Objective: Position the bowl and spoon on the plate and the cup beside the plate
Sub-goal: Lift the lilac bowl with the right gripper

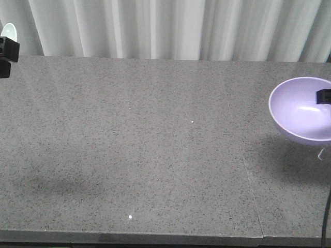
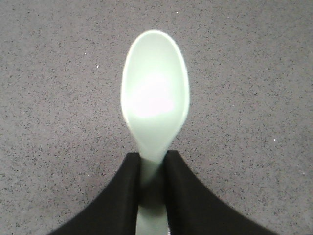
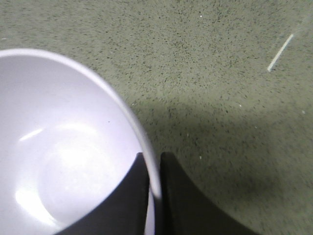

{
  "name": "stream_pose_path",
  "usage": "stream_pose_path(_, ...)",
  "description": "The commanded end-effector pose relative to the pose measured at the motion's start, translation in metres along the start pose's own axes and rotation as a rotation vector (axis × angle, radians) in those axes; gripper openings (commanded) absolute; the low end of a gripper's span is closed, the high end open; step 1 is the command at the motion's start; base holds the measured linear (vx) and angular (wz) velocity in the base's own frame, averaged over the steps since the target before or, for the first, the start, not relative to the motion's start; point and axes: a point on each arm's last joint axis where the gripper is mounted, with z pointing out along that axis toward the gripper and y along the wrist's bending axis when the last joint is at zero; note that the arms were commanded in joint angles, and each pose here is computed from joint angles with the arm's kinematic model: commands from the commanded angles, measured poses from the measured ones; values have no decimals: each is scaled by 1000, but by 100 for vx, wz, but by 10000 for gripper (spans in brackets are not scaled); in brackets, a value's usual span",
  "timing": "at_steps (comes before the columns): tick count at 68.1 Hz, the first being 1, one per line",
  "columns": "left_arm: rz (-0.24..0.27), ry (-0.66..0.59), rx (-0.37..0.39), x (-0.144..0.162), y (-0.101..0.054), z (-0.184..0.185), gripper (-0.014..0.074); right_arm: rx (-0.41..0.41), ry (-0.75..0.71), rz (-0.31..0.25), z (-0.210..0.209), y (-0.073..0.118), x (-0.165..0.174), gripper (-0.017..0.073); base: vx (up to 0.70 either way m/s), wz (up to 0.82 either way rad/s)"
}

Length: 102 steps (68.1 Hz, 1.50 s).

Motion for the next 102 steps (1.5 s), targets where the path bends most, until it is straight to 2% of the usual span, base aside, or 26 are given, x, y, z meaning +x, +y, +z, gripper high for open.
stream_pose_path(1, -3, -89, 32, -5, -2, -14, -6, 6, -108, -26, -42, 3, 0, -10, 0, 0)
stream_pose_path(16, -3, -89, 32, -5, -2, -14, -6, 2, -147, -40, -88, 8, 20, -10, 0, 0)
stream_pose_path(31, -3, -89, 32, -5, -2, -14, -6, 4, -211, -48, -114, 10, 30, -10, 0, 0)
stream_pose_path(102, -3, -90, 32, -5, -2, -14, -6, -2, -188, -44, -114, 11, 34, -10, 0, 0)
